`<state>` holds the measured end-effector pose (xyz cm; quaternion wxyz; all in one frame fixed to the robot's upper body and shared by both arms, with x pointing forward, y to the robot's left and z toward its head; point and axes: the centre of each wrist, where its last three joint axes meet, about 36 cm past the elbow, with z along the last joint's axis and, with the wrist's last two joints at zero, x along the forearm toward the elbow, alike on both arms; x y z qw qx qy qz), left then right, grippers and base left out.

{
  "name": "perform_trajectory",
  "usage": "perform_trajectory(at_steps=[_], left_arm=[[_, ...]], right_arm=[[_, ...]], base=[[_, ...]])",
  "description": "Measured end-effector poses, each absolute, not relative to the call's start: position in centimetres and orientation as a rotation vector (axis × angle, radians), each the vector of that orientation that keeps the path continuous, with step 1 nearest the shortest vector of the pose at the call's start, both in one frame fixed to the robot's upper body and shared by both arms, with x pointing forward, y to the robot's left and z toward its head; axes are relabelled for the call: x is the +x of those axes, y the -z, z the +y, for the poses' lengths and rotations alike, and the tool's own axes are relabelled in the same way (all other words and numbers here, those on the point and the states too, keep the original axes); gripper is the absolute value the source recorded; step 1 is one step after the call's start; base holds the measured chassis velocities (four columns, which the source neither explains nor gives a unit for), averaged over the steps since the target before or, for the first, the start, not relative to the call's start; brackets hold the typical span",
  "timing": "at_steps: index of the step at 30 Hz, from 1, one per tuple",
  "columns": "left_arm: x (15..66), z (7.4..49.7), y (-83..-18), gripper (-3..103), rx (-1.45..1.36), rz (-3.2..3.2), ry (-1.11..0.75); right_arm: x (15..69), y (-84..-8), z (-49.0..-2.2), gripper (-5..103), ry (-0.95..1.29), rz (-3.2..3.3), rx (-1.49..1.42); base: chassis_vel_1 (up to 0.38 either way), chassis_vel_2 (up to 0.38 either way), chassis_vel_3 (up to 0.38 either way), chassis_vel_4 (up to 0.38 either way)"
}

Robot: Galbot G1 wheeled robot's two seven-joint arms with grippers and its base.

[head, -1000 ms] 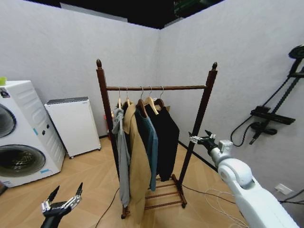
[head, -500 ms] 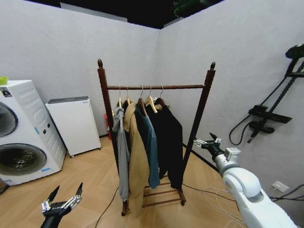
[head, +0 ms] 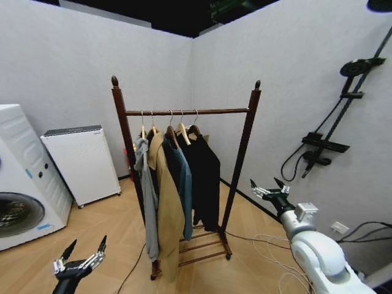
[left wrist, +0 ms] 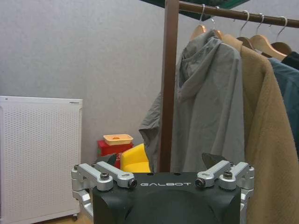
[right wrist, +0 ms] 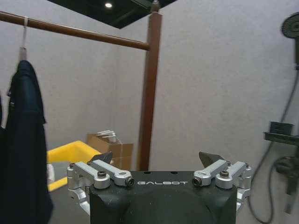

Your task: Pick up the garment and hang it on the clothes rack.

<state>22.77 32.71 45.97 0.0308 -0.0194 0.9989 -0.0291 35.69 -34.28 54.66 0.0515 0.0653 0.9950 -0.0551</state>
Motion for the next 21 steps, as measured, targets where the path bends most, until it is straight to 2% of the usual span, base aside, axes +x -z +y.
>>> perform_trajectory(at_steps=[8,21], left_arm=[[22.8,32.7,-46.0,100,-0.06,3.078,0.09],[22.8,32.7,-46.0,100,-0.06,3.078,0.089]], right_arm=[[34.5,-50.8,-35.3,100,0.334,2.964,0.387],[31.1,-49.1,-35.7,100,0.264,2.986,0.408]], base=[[-0.084,-0.111,-0.127,-0.097],[-0.121,-0.128,-0.125,-0.126]])
